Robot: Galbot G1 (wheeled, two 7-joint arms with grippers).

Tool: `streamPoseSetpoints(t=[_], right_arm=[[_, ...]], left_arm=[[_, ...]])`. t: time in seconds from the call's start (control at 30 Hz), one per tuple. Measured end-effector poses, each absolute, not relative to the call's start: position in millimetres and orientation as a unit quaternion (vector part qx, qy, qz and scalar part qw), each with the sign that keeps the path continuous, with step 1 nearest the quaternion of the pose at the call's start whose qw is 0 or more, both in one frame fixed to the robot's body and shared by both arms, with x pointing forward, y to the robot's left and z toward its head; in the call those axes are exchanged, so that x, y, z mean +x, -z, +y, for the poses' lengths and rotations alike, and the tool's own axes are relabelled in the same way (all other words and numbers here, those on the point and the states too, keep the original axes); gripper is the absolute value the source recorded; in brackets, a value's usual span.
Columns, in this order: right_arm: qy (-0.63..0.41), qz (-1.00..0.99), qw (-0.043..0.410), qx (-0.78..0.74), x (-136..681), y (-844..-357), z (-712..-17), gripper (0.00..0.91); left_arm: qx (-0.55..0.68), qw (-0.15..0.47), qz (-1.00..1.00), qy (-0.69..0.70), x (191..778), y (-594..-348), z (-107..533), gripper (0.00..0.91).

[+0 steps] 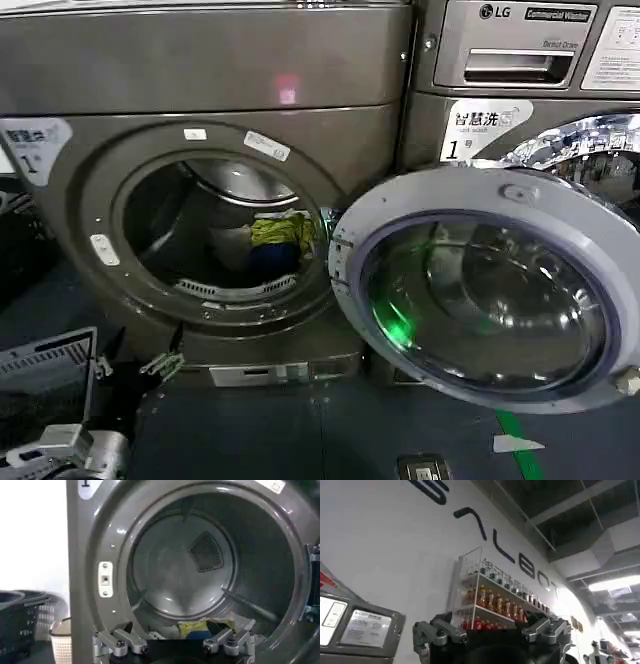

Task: Grasp the clothes from the dryer.

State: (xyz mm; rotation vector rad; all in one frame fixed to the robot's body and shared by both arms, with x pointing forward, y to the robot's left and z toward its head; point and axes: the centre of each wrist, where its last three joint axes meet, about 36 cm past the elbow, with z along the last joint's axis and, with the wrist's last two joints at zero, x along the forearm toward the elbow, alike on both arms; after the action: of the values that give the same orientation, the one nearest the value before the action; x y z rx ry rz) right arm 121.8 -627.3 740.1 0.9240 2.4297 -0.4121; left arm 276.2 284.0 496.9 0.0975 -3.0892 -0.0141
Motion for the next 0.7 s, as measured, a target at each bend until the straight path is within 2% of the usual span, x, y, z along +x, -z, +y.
streamPoseSetpoints(t=[0.7], right_arm=[[0.168,0.893,0.238,0.344,122,-763,-613,0.907]], left_arm=[[0.014,0.002,-1.0,-0.002,295,-495,288,0.907]])
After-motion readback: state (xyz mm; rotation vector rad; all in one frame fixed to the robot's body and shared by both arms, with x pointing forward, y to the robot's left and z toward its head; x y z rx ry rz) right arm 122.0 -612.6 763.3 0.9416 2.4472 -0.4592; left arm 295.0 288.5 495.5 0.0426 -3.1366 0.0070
